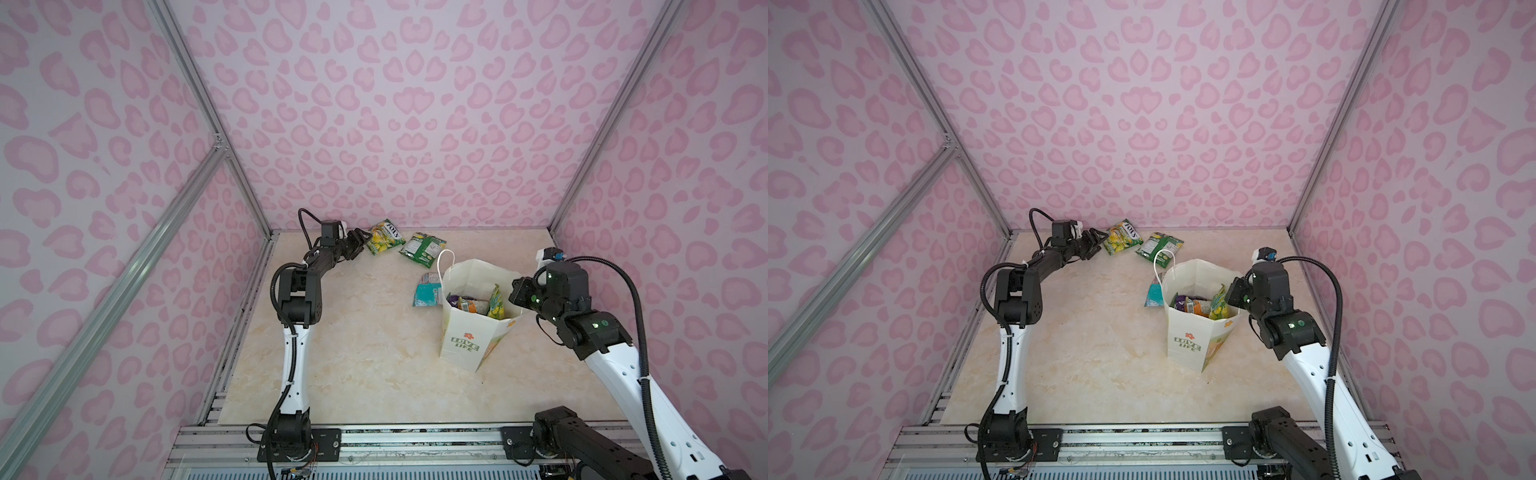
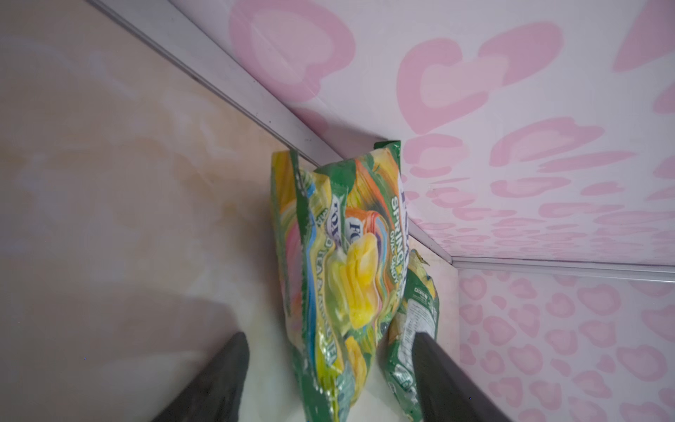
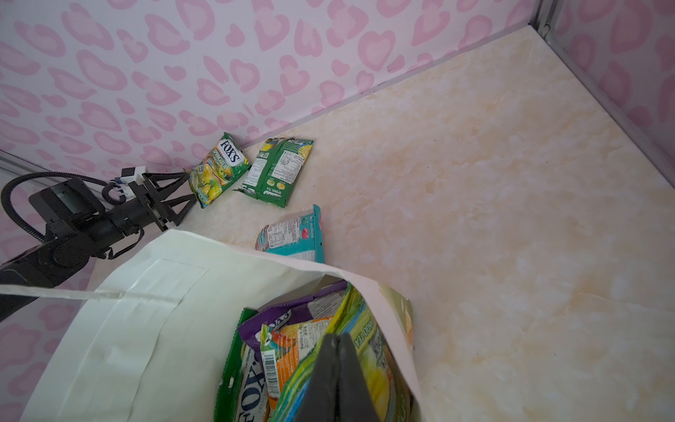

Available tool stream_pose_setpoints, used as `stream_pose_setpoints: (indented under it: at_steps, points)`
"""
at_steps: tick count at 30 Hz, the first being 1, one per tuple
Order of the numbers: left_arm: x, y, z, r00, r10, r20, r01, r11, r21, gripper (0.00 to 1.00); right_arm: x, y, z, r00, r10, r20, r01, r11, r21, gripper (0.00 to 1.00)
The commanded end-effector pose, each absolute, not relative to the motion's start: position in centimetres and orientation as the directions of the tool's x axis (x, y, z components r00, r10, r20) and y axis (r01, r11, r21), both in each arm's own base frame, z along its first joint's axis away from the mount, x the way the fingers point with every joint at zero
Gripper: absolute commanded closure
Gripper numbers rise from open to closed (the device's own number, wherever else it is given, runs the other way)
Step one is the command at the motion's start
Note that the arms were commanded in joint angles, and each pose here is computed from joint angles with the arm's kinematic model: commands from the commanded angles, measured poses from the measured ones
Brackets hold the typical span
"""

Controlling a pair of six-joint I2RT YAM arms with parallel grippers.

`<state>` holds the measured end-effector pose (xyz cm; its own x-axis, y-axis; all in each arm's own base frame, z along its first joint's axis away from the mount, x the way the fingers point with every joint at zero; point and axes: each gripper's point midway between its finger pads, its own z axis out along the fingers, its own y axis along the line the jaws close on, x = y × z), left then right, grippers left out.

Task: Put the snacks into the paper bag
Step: 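Lift the Fox's bag with the left gripper and draw it back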

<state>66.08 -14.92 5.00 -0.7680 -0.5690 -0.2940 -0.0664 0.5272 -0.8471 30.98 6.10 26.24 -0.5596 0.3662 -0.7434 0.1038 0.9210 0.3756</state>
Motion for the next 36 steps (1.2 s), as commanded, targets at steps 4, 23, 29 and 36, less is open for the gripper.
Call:
stream_pose_setpoints:
  at_steps: [4,23,29,36]
  points:
    - [66.0,-15.8,2.2,-0.785,-0.585,-0.205,-0.15,0.5,-0.853,0.32,31.0,5.8,25.7,-0.567,0.354,-0.744,0.115,0.928,0.354,1.0]
    - [67.0,-18.0,1.3,-0.788,-0.602,-0.125,-0.164,0.402,-0.901,0.81,31.0,5.3,25.7,-0.565,0.359,-0.743,0.141,0.929,0.341,1.0]
    - [66.1,-19.2,5.5,-0.809,-0.575,-0.117,-0.098,0.329,-0.939,0.94,30.9,5.2,25.4,-0.561,0.36,-0.745,0.143,0.929,0.342,1.0]
    - [62.0,-19.0,13.5,-0.793,-0.566,-0.223,0.039,0.319,-0.947,0.96,30.6,5.0,25.3,-0.563,0.362,-0.743,0.149,0.929,0.339,1.0]
